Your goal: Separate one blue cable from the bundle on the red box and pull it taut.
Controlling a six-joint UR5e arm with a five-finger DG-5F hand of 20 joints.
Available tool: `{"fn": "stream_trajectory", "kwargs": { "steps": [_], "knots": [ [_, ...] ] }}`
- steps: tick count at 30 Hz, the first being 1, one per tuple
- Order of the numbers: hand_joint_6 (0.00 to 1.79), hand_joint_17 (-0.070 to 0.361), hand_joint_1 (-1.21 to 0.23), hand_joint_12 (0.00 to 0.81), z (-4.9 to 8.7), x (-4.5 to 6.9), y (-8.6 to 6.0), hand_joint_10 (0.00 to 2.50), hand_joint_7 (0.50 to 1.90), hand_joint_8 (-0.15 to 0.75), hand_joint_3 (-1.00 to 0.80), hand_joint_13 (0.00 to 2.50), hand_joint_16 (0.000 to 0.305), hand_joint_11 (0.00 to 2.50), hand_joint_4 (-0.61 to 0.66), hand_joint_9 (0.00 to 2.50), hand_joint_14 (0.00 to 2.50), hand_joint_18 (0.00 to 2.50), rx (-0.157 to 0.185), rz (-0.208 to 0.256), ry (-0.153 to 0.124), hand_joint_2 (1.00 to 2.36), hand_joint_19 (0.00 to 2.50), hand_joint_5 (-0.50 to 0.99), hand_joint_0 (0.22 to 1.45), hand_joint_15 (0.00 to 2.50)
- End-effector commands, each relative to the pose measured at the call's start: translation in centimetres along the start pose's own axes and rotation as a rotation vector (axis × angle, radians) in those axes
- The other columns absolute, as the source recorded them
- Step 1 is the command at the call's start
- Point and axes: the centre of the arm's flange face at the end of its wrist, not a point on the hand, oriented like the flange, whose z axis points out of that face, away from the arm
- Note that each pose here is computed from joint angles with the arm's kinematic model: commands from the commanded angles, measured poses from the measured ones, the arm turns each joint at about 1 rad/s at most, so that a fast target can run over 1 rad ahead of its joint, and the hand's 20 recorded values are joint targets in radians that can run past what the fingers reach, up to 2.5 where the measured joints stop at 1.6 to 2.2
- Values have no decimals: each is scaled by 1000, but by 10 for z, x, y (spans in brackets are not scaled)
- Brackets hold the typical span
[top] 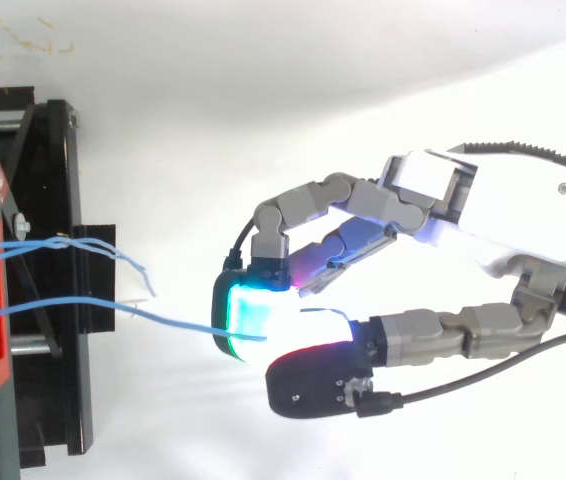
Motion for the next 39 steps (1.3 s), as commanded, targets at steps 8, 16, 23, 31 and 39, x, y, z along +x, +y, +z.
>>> {"fn": "stream_trajectory", "kwargs": {
  "steps": [8,16,23,31,39],
  "knots": [
    [875,118,-771,456,1,1,0,8,1246,288,117,888,53,316,-350,898,9,871,-5,4,3,1550,247,-80,523,310],
    [875,118,-772,454,0,0,1,8,1251,287,118,893,52,328,-347,915,9,872,-4,2,-1,1550,250,-80,525,314],
    [875,118,-768,453,0,0,1,6,1252,292,110,903,52,335,-348,923,9,872,-4,2,-1,1573,254,-79,520,324],
    [875,118,-766,456,0,0,0,6,1250,289,102,913,53,334,-347,932,11,874,-2,1,-2,1584,257,-79,519,327],
    [875,117,-763,455,0,0,0,9,1266,292,100,919,52,338,-335,940,10,871,-2,1,-2,1591,268,-79,518,337]
  ]
}}
